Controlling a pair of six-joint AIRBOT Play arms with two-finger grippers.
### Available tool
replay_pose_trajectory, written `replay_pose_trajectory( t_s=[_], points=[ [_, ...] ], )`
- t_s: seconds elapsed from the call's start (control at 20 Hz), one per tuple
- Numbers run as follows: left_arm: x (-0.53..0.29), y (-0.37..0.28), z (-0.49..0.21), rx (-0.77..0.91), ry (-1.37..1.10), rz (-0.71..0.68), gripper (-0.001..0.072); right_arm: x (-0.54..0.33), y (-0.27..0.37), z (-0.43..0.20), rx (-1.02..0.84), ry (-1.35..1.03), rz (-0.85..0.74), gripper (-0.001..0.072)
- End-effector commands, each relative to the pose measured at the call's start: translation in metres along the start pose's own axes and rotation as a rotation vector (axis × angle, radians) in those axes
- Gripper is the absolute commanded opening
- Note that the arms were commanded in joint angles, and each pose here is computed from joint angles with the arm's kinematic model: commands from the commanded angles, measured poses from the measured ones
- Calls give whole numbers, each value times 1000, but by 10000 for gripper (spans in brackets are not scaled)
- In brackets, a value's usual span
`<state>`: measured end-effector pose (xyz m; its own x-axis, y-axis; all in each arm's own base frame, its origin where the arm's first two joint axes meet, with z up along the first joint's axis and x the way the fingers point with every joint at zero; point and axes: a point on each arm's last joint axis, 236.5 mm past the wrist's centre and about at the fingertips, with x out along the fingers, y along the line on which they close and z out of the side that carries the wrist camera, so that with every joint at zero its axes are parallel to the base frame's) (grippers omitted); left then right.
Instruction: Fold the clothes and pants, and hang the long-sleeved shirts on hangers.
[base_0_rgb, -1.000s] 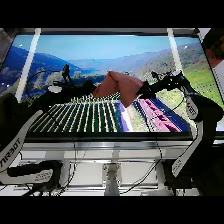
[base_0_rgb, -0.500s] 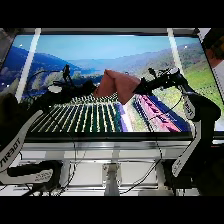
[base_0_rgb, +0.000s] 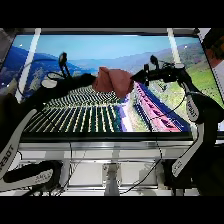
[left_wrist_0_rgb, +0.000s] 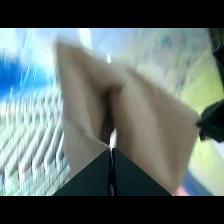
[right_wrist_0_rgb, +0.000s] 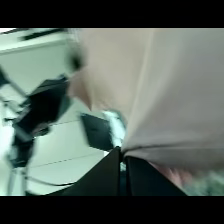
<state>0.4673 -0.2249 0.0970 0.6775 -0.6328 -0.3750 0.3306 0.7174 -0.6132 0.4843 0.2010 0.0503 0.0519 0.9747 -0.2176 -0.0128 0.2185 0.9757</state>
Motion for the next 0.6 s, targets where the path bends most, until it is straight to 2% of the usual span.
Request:
replay_pose_trajectory(
  t_s=[0.0,0.1,0.25,0.35,0.55],
  points=[
    [-61,-41,122,251,-361,73,5,-19,112,3,-230,-62,146,12],
    [-104,-58,172,371,-527,146,5,-33,165,10,-386,-140,105,12],
    [-117,-69,185,428,-564,158,6,-54,193,38,-467,-305,-83,11],
    [-110,-63,181,442,-544,169,6,-59,179,44,-437,-327,-170,11],
    [-88,-53,165,438,-475,157,6,-58,97,26,-298,-199,-392,11]
  ],
)
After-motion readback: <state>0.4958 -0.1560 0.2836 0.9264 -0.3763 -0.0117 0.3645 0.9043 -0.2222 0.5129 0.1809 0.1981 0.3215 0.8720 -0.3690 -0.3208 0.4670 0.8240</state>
